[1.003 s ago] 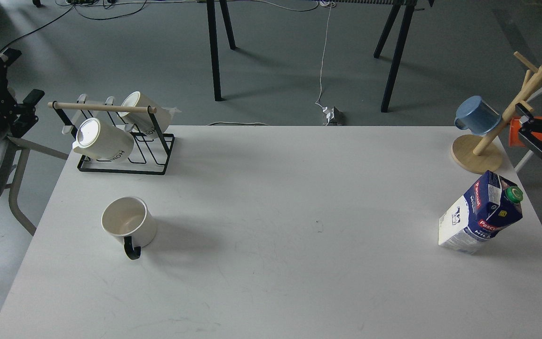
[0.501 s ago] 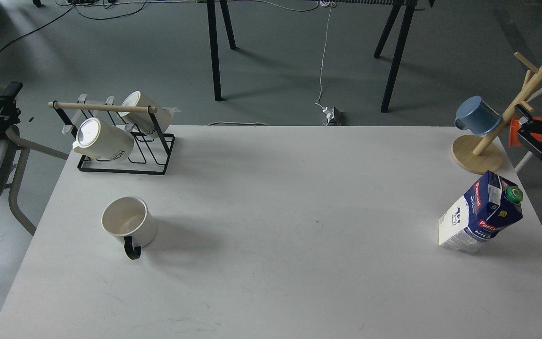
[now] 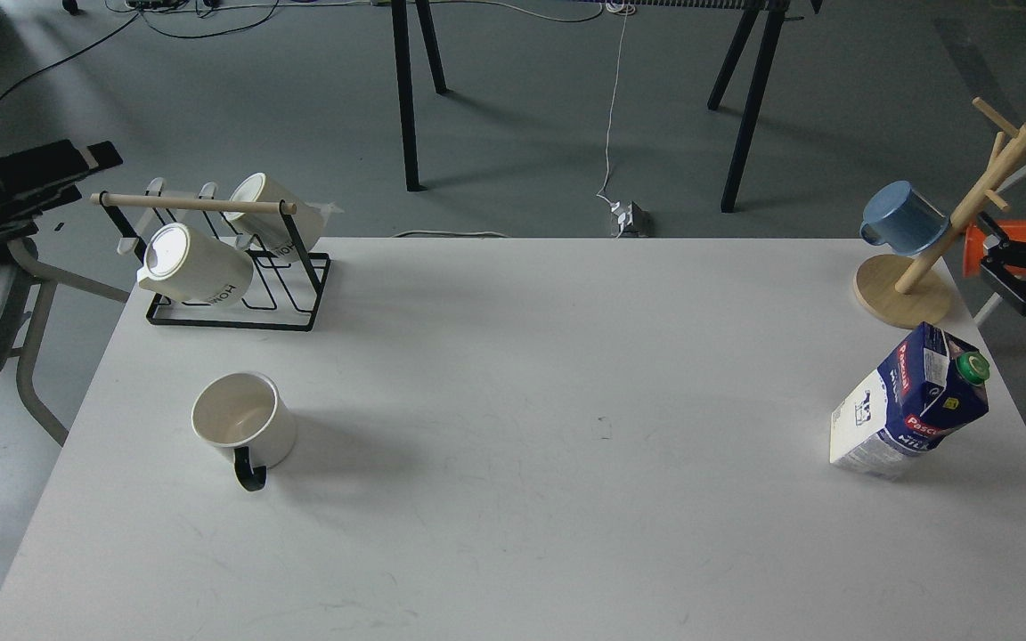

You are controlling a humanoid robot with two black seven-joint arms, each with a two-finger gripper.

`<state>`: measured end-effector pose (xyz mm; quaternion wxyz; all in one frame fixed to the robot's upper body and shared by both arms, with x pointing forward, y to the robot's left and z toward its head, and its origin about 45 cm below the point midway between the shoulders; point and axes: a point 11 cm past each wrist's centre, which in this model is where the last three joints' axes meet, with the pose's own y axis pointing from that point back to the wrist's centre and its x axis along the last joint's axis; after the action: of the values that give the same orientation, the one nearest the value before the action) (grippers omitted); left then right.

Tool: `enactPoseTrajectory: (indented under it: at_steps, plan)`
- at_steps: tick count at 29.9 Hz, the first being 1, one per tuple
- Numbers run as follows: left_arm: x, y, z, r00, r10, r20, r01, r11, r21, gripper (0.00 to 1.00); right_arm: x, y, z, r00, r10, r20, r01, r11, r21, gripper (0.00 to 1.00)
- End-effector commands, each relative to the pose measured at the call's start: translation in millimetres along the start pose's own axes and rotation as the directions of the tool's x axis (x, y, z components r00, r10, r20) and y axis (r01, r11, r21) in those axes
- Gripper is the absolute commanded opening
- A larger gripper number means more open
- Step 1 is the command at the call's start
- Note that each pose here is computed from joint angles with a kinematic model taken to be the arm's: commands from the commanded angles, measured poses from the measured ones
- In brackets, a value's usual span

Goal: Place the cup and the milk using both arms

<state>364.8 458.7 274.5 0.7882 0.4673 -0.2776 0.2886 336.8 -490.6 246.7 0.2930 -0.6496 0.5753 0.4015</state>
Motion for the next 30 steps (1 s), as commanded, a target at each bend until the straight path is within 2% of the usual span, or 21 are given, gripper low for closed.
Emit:
enactPoseTrajectory:
  at_steps: [1, 5, 9, 13, 25, 30]
  plan:
    - [-51.5, -4.6, -0.9, 0.962, -0.218, 0.163, 0.209, 0.976, 0.068, 1.00, 1.9, 2.0, -0.6, 1.000, 0.005, 0.001, -0.005, 1.000, 0.003, 0.99]
    - [-87.6, -11.6, -11.8, 0.925, -0.322, 0.202, 0.305, 0.946, 0.110, 1.00, 6.4, 5.0, 1.9, 1.000, 0.018, 0.004, -0.018, 1.000, 0.000, 0.99]
    - [-108.6, -36.2, -2.7, 0.910, -0.346, 0.227, 0.338, 0.938, 0.076, 1.00, 9.7, 7.6, 3.1, 1.000, 0.028, 0.005, -0.028, 1.000, -0.003, 0.99]
    - [-125.0, -44.8, -13.6, 0.904, -0.373, 0.207, 0.360, 0.928, 0.101, 1.00, 10.6, 8.1, 3.8, 1.000, 0.029, 0.005, -0.029, 1.000, -0.004, 0.99]
    - [-136.4, -61.9, -22.0, 0.912, -0.371, 0.173, 0.355, 0.928, 0.114, 1.00, 12.5, 10.3, 4.8, 0.999, 0.035, 0.007, -0.035, 0.999, -0.006, 0.99]
    - [-136.1, -66.1, -24.6, 0.921, -0.345, 0.183, 0.328, 0.937, 0.117, 0.97, 13.0, 10.7, 5.0, 0.999, 0.036, 0.008, -0.036, 0.999, -0.007, 0.99]
